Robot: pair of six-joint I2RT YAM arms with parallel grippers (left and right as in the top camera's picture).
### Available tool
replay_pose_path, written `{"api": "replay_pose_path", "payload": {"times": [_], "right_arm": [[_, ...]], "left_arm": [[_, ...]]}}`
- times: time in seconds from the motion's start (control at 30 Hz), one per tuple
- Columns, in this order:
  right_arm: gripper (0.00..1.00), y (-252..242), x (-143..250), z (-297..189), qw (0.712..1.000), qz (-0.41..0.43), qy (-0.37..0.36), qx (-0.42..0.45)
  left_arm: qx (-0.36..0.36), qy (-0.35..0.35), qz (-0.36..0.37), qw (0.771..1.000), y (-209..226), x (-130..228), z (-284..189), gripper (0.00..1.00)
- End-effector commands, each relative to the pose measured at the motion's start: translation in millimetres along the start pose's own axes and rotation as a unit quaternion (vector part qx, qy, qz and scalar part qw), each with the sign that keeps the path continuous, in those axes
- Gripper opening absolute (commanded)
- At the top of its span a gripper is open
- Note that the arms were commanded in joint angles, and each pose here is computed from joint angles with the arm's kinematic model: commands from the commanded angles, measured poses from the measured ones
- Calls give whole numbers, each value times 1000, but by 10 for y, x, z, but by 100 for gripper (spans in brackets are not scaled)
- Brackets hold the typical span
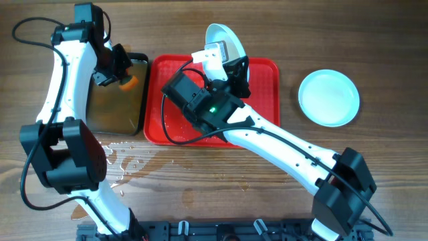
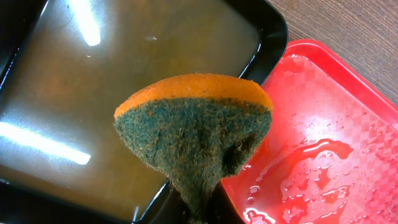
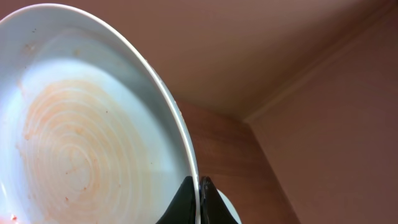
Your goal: Clean dirty plates on tray and stack at the side
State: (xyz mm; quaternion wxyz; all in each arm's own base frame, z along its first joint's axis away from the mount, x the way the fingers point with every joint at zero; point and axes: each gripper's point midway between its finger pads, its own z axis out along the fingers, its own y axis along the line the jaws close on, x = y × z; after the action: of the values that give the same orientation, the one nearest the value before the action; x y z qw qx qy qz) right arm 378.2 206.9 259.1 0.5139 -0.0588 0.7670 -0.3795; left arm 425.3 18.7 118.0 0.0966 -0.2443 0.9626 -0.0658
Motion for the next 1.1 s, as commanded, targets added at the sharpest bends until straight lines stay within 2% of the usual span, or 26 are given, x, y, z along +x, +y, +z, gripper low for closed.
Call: {"api": "replay_pose_path", "payload": {"times": [0.0,0.1,0.2,0.27,0.4,0.53,0.63,0.8,0.97,1.07], "right_arm": [[4,64,-2,-30,1000,8,5,-29],[4,432,124,-73,989,10,44,-139],[4,887,295,-216,951,16,103,-290],[4,1099,391,-308,914,27,145,-378],[4,1181,509,-221,856,62,211,-467],[4,1054,606,61,800,121,272,-521],[4,764,767,484,770,181,321,-521],[4,122,1274,1176,763,254,394,-445],[4,-602,2141,1703,769,304,474,-302],[4,-852,2782,1764,743,337,527,-237]], "left_arm": [[-9,4,5,1000,35,8,59,4],[-9,4,5,1000,35,8,59,4],[-9,4,5,1000,35,8,59,4],[-9,4,5,1000,35,8,59,4],[-9,4,5,1000,35,8,59,4],[-9,4,5,1000,36,9,59,4],[-9,4,5,1000,36,9,59,4],[-9,4,5,1000,36,9,59,4],[-9,4,5,1000,36,9,59,4],[-9,4,5,1000,36,10,59,4]]}}
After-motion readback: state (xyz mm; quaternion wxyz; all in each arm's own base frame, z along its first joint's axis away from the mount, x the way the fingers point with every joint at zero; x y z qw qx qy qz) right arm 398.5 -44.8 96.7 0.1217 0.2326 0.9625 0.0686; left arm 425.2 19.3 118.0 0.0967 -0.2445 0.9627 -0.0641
